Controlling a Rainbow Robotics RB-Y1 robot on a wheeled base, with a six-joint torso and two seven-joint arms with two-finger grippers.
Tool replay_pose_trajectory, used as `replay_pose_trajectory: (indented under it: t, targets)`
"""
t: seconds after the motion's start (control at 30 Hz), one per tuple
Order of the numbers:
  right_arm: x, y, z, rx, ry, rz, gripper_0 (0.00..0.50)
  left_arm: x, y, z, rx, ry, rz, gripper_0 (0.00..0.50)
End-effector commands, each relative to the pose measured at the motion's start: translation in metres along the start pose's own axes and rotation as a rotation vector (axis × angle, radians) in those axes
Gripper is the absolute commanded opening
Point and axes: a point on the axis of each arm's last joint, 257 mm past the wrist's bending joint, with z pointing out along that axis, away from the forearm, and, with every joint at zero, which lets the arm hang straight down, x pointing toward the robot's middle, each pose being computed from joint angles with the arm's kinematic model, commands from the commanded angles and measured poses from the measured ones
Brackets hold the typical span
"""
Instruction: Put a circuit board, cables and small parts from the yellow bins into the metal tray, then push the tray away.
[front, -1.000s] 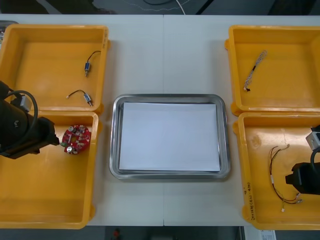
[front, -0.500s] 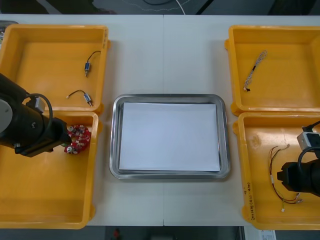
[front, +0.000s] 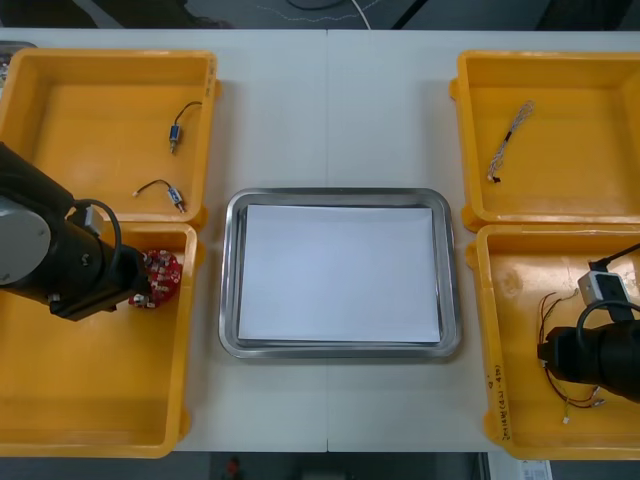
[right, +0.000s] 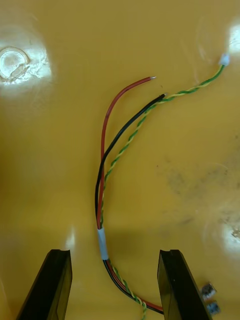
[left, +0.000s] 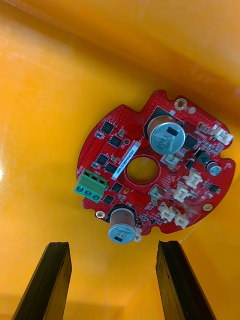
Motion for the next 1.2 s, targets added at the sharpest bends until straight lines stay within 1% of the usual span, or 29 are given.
replay_pose_trajectory:
  t: [0.03, 0.07, 0.27, 0.47, 0.8, 0.83, 0.9, 0.93, 0.97, 1.1, 1.2]
  targets:
    - [0.012, 0.002, 0.009, -0.004, 0.019, 0.051, 0.5, -0.005, -0.014, 0.002, 0.01, -0.019, -0.064, 0.5]
    - [0.015, 0.002, 0.011, -0.004, 0.027, 0.052, 0.5, -0.005, -0.014, 0.004, 0.01, -0.023, -0.063, 0.5]
    - [0.023, 0.004, 0.026, -0.011, 0.048, 0.053, 0.5, -0.005, -0.014, 0.009, 0.005, -0.028, -0.062, 0.5]
    - [0.028, 0.009, 0.029, -0.015, 0.063, 0.045, 0.5, -0.005, -0.012, 0.014, -0.004, -0.029, -0.071, 0.5]
    - [0.033, 0.009, 0.03, -0.009, 0.073, 0.032, 0.5, -0.007, -0.016, 0.018, 0.01, -0.035, -0.083, 0.5]
    - [0.034, 0.01, 0.03, -0.01, 0.075, 0.032, 0.384, -0.007, -0.017, 0.018, 0.011, -0.034, -0.083, 0.5]
    - [0.035, 0.009, 0.03, -0.01, 0.078, 0.035, 0.061, -0.006, -0.016, 0.018, 0.009, -0.036, -0.081, 0.5]
    - [0.035, 0.008, 0.03, -0.009, 0.077, 0.035, 0.023, -0.006, -0.017, 0.019, 0.009, -0.035, -0.082, 0.5]
    - [0.036, 0.009, 0.03, -0.009, 0.079, 0.033, 0.0, -0.005, -0.017, 0.019, 0.007, -0.035, -0.078, 0.5]
    - [0.036, 0.009, 0.031, -0.009, 0.079, 0.035, 0.0, -0.005, -0.016, 0.022, -0.001, -0.04, -0.075, 0.5]
    - [0.031, 0.007, 0.028, -0.006, 0.066, 0.033, 0.0, -0.006, -0.015, 0.022, -0.004, -0.043, -0.075, 0.5]
